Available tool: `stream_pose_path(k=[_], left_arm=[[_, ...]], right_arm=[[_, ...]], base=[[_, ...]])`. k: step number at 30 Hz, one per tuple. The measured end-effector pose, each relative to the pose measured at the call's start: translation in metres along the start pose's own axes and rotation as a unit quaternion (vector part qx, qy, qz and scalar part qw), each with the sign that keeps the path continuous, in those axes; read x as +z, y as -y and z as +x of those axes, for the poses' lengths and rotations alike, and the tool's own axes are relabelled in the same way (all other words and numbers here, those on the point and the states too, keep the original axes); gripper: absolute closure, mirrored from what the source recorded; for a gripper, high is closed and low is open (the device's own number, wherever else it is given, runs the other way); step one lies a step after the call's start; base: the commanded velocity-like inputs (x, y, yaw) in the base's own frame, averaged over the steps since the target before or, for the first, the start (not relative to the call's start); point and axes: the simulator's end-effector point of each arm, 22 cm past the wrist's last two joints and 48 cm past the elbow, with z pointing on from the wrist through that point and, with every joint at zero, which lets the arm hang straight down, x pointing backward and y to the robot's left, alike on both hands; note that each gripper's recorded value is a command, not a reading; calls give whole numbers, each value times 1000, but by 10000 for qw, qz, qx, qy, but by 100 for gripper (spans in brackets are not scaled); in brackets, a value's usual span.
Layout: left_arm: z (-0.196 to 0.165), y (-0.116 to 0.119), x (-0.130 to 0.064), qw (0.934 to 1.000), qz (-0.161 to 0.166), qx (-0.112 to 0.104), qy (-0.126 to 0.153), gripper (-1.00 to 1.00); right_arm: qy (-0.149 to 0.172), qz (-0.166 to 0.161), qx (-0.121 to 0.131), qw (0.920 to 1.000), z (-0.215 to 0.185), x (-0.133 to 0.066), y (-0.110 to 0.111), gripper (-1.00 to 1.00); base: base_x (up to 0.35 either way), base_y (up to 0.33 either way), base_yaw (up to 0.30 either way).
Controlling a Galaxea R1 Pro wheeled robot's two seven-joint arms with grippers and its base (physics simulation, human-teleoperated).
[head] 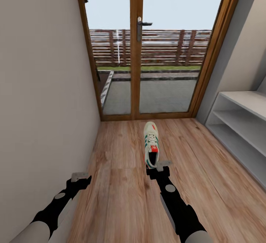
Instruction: Pick up the two gym shoes and the two sandals from the corridor floor and place them onto the hallstand (shoe rack) in the corridor, making sure they are on the rack and not on the floor. Arrange them so the two gym shoes are next to each other and the two sandals are next to each other.
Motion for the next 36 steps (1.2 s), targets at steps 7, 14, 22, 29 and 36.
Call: stream_pose_path(k=[7, 14, 22, 29, 36], left_arm=[[-1, 0, 0, 10000, -3, -1, 7, -100], [-2, 0, 0, 10000, -1, -3, 13, -100], [-1, 1, 0, 10000, -1, -8, 14, -100], [-2, 0, 1, 10000, -7, -11, 23, -100], [-11, 2, 1, 9999, 18, 12, 121, -100]], right_arm=[[1, 2, 2, 10000, 0, 0, 0, 100], [4, 0, -1, 10000, 0, 0, 0, 100], [3, 1, 1, 10000, 0, 0, 0, 100], [1, 0, 0, 10000, 0, 0, 0, 100], [5, 1, 0, 10000, 0, 0, 0, 100]], base=[[101, 3, 0], [257, 82, 0], [66, 21, 0], [131, 69, 0], [30, 19, 0]])
